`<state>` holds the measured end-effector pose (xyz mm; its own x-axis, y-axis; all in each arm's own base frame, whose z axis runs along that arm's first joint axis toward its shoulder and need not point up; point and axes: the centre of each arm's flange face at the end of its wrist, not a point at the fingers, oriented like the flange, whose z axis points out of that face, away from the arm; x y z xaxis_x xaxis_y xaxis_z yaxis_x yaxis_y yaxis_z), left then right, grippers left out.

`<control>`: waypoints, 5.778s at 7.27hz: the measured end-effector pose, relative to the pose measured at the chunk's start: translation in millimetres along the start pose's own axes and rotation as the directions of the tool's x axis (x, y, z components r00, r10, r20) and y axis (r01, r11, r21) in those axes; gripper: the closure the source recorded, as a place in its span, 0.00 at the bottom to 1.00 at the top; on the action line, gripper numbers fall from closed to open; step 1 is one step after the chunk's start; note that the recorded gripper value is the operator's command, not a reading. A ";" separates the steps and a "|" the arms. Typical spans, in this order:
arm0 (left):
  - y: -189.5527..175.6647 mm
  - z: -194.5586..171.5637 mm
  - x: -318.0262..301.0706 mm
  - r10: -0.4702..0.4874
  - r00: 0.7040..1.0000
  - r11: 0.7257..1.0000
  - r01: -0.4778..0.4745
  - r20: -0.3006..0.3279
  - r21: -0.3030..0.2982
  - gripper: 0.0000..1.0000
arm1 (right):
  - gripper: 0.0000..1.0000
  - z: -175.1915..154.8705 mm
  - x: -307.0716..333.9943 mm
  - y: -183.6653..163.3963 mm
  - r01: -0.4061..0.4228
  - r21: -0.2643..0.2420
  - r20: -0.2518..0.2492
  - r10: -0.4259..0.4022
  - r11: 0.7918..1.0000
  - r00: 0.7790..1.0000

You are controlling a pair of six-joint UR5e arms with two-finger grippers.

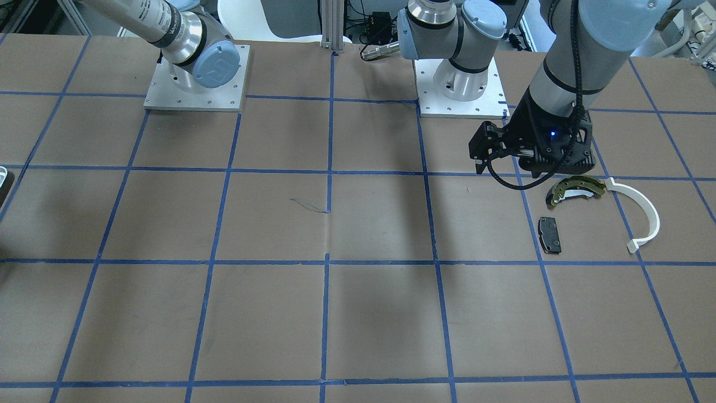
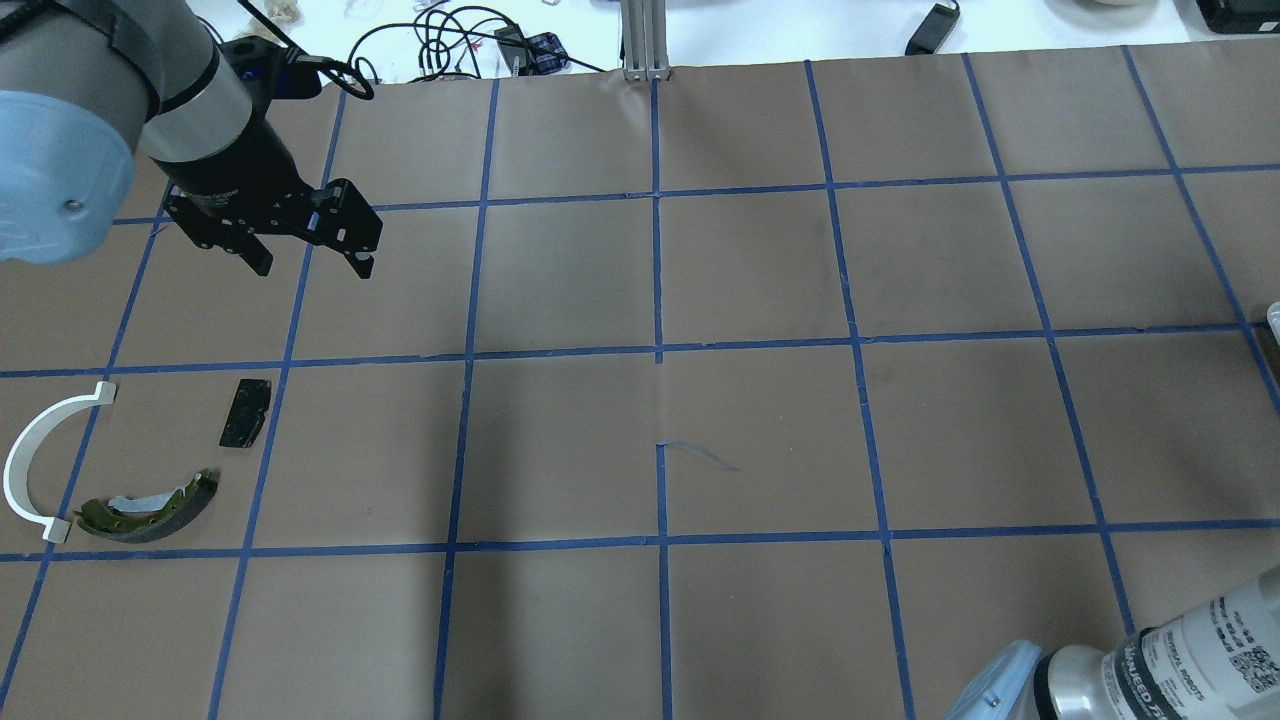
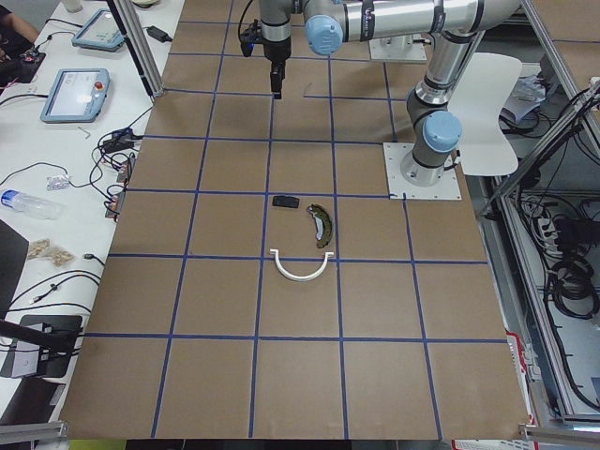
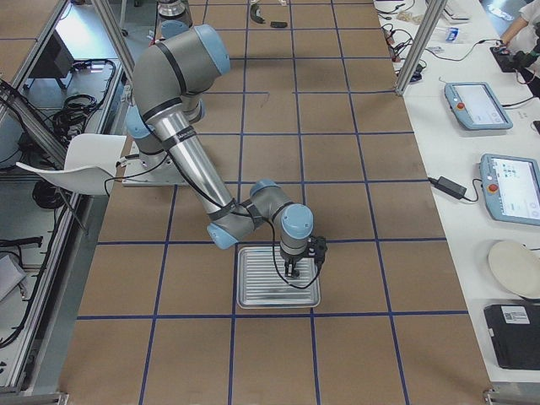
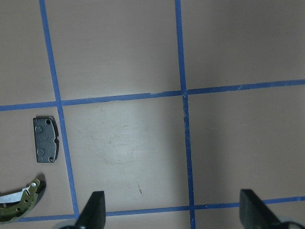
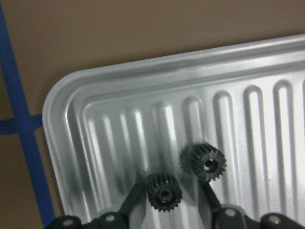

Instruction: Place bearing gear from tray to pile

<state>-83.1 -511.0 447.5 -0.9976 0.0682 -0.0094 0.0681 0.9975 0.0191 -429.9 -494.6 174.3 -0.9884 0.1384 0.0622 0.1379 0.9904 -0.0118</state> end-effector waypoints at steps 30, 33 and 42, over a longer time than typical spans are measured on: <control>-31.1 45.9 -4.3 -0.026 1.000 0.999 0.026 -0.010 -0.038 0.00 | 0.00 -200.8 -653.7 26.0 0.085 0.053 0.159 -0.093 0.995 0.983; -46.1 99.5 66.6 -0.041 0.999 0.999 0.040 -0.012 -0.020 0.00 | 0.00 -213.4 -433.6 -33.6 0.052 0.060 0.130 -0.059 0.997 0.990; -33.4 249.7 180.2 0.040 0.998 0.994 -0.045 -0.048 -0.097 0.31 | 0.15 -33.8 -33.9 -20.2 0.304 0.003 -0.036 -0.304 0.953 0.952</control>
<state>-262.5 -527.3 195.5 -0.9934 0.1073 0.0396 0.1112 0.9869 0.1167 -396.9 -519.2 206.2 -0.9807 -0.1687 0.0988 -0.1691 0.9856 0.0042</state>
